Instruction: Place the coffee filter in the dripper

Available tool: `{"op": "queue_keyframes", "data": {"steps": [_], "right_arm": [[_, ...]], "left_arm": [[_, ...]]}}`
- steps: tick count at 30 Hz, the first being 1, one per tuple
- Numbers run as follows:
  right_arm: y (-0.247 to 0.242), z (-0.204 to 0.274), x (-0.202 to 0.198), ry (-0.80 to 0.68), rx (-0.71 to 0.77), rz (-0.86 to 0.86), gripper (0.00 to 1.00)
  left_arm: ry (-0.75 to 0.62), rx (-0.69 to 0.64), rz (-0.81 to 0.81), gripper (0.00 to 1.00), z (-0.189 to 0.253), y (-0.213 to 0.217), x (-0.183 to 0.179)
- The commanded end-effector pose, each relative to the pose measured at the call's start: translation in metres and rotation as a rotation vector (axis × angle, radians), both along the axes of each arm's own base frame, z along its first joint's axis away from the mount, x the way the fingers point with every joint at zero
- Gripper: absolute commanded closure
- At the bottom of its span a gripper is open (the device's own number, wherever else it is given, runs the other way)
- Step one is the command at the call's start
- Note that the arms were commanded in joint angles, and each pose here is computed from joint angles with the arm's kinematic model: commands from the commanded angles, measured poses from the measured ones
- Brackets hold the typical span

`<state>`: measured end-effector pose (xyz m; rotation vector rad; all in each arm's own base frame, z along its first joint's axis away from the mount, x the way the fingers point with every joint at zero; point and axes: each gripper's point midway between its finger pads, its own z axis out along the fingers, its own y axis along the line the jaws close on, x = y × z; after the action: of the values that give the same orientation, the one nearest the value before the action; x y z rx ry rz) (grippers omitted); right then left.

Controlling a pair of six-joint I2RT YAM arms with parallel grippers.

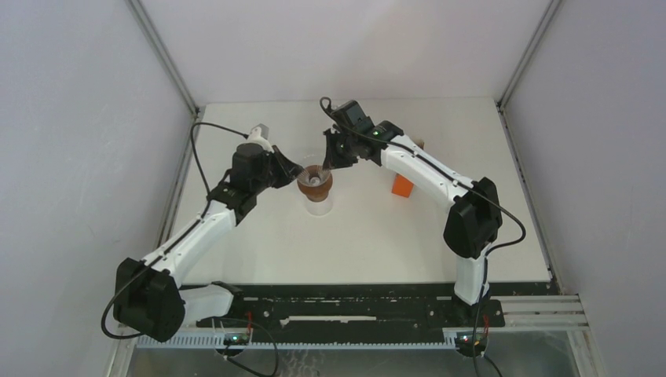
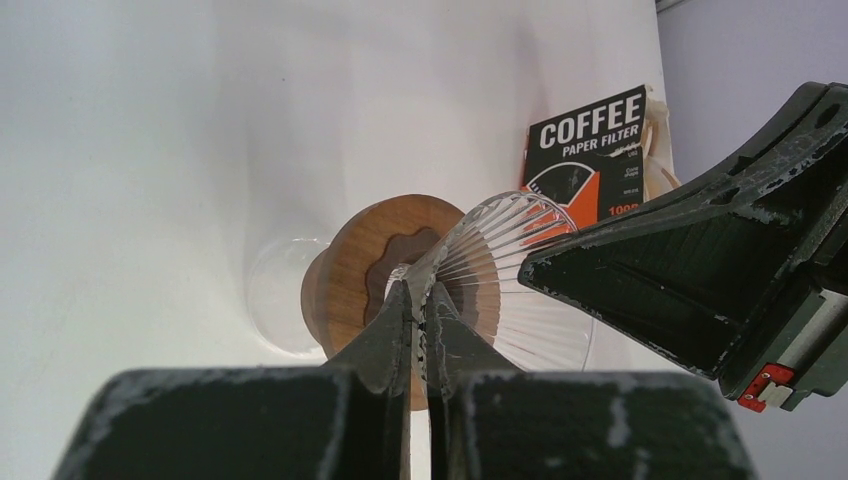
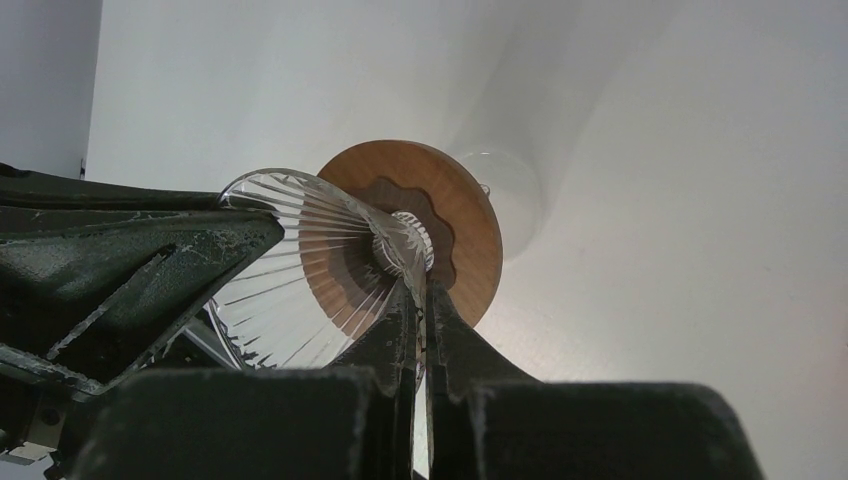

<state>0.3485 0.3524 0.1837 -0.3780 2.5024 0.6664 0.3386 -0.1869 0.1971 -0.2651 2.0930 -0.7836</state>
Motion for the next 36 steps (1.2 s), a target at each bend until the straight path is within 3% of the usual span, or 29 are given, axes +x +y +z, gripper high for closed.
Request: {"op": "queue_keyframes", "data": {"steps": [1,10,15,21,36], "right_arm": [[-0.032,-0.096,-0.025,0.196,-0.262,0.001,1.0],[-0.023,-0.076,-0.027,0.16,-0.251,0.031,1.0],[-0.027,-0.07,-0.024,0.162,-0.21,0.015,1.0],[-0.022,-0.047,-0.017,0.121,-0.133,0.009,1.0],[-0.015,-0.02,0.0,0.089,-0.074,0.003,0.96]], "left_arm": [[0.07,0.006,-0.095,1.0,-0.014,-0.02,-0.014],[0.132,0.026,-0.094,1.0,-0.034,-0.02,-0.014],[0.104,0.001,-0.104,0.99,-0.021,-0.022,-0.014],[0.036,-0.015,-0.091,0.75,0.011,-0.02,-0.013],[-0.065,-0.017,-0.047,0.45,0.057,-0.01,-0.011]]}}
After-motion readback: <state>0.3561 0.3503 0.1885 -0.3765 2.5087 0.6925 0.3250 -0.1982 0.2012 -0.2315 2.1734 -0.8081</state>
